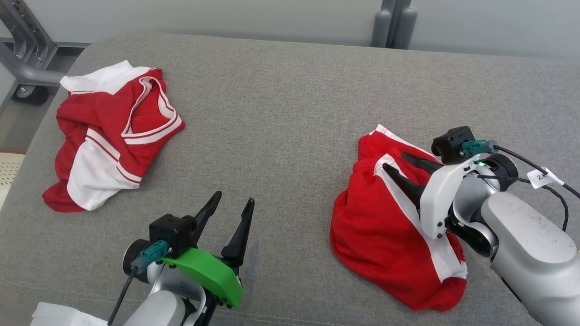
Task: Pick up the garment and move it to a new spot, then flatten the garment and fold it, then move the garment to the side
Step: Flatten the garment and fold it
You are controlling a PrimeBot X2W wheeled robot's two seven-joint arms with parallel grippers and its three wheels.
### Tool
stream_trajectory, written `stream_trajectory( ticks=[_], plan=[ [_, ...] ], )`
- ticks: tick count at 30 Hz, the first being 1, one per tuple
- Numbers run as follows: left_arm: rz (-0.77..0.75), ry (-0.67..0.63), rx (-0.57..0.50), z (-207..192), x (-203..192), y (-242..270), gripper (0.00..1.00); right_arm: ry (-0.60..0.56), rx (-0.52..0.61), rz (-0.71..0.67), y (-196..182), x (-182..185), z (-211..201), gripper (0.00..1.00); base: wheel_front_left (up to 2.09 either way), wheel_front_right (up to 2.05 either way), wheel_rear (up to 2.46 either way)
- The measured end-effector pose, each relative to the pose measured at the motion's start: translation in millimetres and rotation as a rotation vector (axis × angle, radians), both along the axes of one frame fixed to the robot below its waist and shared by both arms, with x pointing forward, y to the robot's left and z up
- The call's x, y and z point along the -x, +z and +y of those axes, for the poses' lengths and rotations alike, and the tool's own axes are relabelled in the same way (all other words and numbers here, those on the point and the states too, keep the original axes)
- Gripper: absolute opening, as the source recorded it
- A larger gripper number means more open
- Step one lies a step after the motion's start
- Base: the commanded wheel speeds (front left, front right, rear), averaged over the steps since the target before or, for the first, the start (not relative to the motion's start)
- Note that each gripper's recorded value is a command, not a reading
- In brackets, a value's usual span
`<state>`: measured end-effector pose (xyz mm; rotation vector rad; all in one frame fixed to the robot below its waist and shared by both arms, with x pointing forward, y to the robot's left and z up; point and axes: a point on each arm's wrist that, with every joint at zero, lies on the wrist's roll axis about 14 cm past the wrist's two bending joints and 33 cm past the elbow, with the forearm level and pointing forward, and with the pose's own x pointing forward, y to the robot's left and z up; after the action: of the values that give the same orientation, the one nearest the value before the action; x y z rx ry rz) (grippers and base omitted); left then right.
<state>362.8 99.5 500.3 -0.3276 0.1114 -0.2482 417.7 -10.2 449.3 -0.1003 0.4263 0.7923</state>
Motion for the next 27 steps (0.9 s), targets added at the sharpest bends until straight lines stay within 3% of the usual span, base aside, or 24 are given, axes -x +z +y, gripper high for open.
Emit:
stream_trajectory(
  ticks=[3, 17, 19, 21, 27],
  plan=[
    [0.006, 0.004, 0.001, 1.1, -0.2, -1.7, 1.00, 0.001, 0.002, 0.021, -5.2, 0.5, 0.3, 0.59, 0.00, 0.00, 0.00],
    [0.021, 0.028, -0.004, 8.8, -0.4, -7.5, 1.00, 0.009, 0.027, 0.096, -24.1, 4.5, -0.1, 0.45, 0.00, 0.00, 0.00],
    [0.021, 0.029, -0.004, 9.2, -0.5, -7.6, 1.00, 0.013, 0.027, 0.105, -25.6, 6.0, 1.0, 0.30, 0.00, 0.00, 0.00],
    [0.022, 0.030, -0.004, 9.4, -0.5, -7.9, 1.00, 0.018, 0.030, 0.109, -26.9, 7.3, 1.9, 0.02, 0.00, 0.00, 0.00],
    [0.020, 0.035, -0.003, 10.5, -1.3, -8.1, 1.00, 0.023, -0.029, 0.098, -11.7, 2.9, 11.7, 0.00, 0.00, 0.00, 0.00]
  ],
)
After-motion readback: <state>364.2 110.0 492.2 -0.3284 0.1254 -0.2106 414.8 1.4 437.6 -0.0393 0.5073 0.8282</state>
